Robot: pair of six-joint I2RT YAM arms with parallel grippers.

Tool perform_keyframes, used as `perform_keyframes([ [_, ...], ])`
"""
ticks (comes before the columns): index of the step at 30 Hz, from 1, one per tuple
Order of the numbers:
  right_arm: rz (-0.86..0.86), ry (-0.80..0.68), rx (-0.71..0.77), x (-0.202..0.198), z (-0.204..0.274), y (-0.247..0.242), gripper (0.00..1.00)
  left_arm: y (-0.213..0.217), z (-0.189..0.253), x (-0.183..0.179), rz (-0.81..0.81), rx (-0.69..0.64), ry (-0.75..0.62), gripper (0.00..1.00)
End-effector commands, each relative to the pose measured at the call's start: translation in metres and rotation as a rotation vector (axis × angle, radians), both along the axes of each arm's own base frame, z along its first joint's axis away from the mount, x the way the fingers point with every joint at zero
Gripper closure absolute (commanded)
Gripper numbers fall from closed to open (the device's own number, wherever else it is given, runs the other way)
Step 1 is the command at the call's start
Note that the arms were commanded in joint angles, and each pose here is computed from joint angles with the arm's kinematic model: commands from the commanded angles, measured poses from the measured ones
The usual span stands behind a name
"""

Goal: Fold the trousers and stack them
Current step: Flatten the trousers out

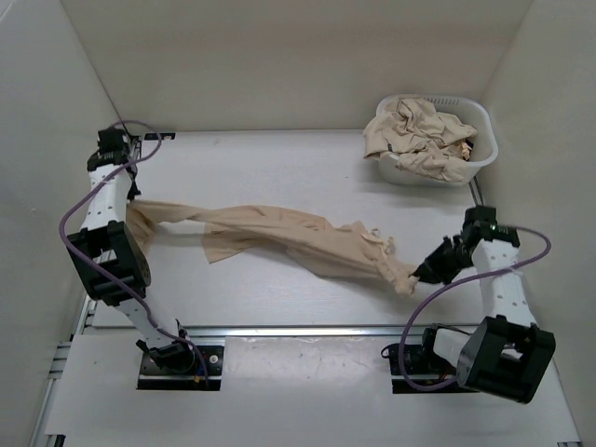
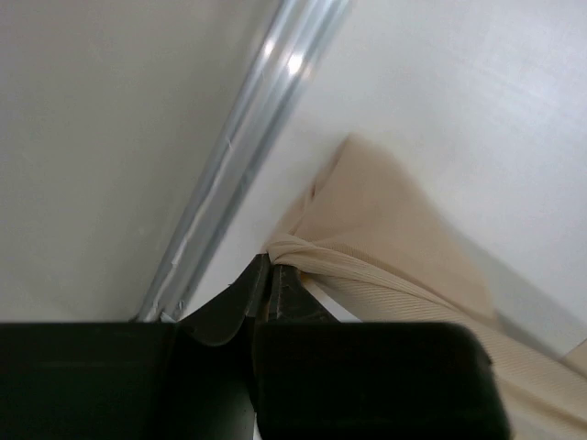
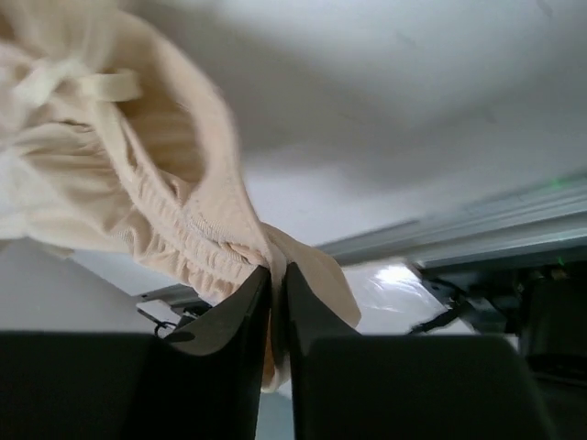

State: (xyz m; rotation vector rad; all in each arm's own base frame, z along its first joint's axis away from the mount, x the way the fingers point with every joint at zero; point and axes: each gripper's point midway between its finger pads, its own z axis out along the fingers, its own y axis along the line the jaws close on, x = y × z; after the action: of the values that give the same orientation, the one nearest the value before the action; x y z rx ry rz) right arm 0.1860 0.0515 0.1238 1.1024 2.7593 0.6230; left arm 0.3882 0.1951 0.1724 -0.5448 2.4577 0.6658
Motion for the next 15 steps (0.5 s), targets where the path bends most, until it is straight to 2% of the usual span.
perform_keyframes([
  [1,-0.136,0.224,-0.001,-0.071,-0.043,-0.003,0.77,-0.021,-0.012,-0.058,-0.012,-0.046,0.083,0.86],
  [2,-0.196,0.231,-0.015,-0.08,-0.047,-0.007,0.71,-0.031,-0.036,-0.082,-0.019,-0.083,0.156,0.86],
  [4,-0.28,0.303,-0.071,-0.096,-0.061,-0.012,0.39,-0.045,-0.042,-0.108,-0.035,-0.119,0.174,0.86],
  [5,-0.305,0.307,-0.087,-0.098,-0.061,-0.014,0.21,-0.051,-0.058,-0.129,-0.033,-0.138,0.232,0.86],
  [6,-0.328,0.305,-0.104,-0.098,-0.062,-0.016,0.05,-0.055,-0.062,-0.136,-0.039,-0.151,0.238,0.82],
  [7,-0.353,0.252,-0.131,-0.084,-0.052,-0.024,0.01,-0.061,-0.064,-0.144,-0.047,-0.156,0.254,0.73],
  [9,-0.367,0.125,-0.178,-0.054,-0.037,-0.04,0.01,-0.063,-0.068,-0.151,-0.047,-0.16,0.268,0.56],
  [10,-0.319,0.062,-0.197,-0.041,-0.027,-0.043,0.02,-0.062,-0.065,-0.148,-0.047,-0.157,0.258,0.26],
  [11,-0.278,-0.03,-0.23,-0.019,-0.006,-0.047,0.04,-0.066,-0.068,-0.141,-0.062,-0.187,0.255,0.19],
  [12,-0.24,-0.055,-0.257,-0.002,-0.001,-0.05,0.07,-0.065,-0.056,-0.126,-0.076,-0.196,0.214,0.14],
  [14,-0.11,-0.081,-0.339,0.031,0.015,-0.044,0.08,-0.076,-0.056,-0.097,-0.131,-0.24,0.202,0.09],
  [15,-0.055,-0.082,-0.349,0.042,0.019,-0.037,0.08,-0.078,-0.039,-0.074,-0.157,-0.235,0.156,0.09],
])
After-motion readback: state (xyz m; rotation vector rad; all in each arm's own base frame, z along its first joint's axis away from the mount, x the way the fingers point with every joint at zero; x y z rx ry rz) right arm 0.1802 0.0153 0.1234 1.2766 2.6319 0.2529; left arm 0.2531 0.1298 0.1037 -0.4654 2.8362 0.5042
